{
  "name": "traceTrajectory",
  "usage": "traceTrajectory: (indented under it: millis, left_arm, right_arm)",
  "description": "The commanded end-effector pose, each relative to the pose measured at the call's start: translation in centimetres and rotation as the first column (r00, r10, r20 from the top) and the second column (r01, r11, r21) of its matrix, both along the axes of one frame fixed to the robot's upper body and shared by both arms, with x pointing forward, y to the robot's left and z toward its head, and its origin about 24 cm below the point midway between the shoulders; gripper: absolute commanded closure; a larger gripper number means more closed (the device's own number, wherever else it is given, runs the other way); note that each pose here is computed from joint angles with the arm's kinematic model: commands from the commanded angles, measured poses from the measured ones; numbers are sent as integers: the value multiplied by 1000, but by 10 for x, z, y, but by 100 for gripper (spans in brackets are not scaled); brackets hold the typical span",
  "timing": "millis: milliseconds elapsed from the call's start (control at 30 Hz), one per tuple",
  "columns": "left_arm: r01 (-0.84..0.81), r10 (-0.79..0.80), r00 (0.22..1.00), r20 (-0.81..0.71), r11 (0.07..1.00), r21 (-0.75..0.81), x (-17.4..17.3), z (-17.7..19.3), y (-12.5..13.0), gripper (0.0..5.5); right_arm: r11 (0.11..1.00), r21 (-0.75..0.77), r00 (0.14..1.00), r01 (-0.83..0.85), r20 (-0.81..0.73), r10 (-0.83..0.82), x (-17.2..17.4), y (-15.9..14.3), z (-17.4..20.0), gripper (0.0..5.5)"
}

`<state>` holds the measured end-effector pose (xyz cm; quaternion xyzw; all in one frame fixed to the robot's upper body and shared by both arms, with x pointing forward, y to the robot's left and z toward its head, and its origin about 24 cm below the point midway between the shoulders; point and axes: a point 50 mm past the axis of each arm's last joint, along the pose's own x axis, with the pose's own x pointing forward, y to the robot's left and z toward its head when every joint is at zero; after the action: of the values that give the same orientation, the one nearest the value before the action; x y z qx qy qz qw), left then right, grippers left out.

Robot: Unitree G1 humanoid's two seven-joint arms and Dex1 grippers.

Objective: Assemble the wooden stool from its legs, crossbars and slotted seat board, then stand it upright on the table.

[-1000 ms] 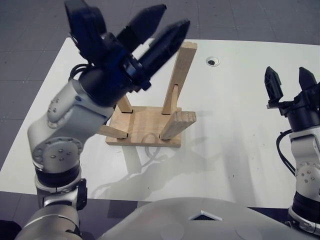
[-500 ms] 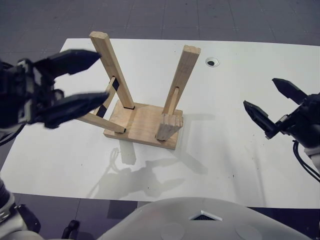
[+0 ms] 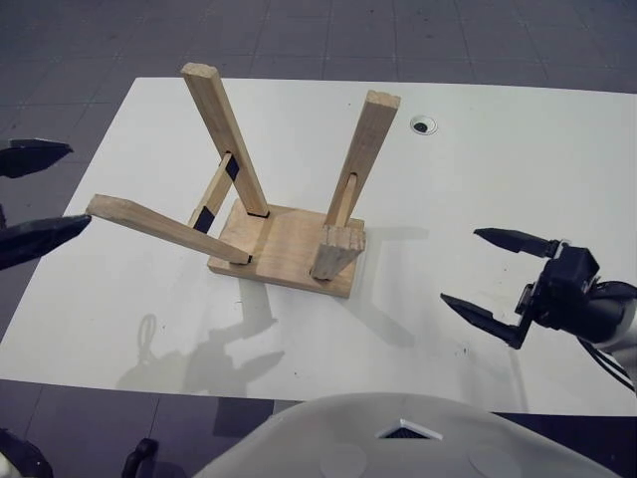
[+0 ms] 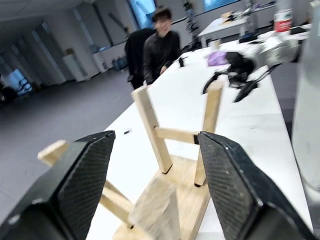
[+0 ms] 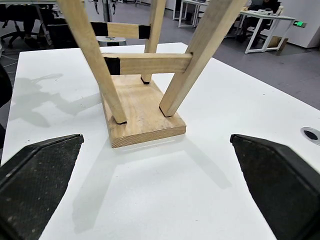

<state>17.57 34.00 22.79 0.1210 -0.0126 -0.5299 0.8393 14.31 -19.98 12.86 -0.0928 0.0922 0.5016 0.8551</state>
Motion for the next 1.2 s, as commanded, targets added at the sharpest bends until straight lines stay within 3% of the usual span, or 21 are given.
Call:
traceTrajectory:
  millis: [33, 300, 600, 833, 1033, 1200]
  left_arm:
    - [-23, 33, 992, -124, 996, 81, 13, -18, 12, 242]
    - [96, -50, 970, -240, 978, 186, 25, -41, 4, 242]
    - [158, -153, 975, -160, 987, 16, 26, -25, -9, 242]
    - [148, -149, 978, -143, 989, -19, 28, -20, -7, 242]
    - [151, -151, 968, -200, 988, -20, 31, -38, -10, 242]
    - [224, -229, 929, -291, 973, -51, 34, -63, -30, 242]
  right_arm:
    - [998, -37, 998, -57, 26, 58, 1, 5, 5, 2]
    - [995, -58, 995, -81, 46, 83, 3, 6, 13, 2]
    - [998, -66, 1000, -4, 19, 5, 11, -2, 0, 2]
    - [997, -71, 1000, 27, 14, -26, 14, -1, -8, 2]
    - [998, -68, 999, 13, 34, -11, 15, 2, -5, 2]
    - [998, -60, 998, -14, 60, 17, 17, 8, 2, 2]
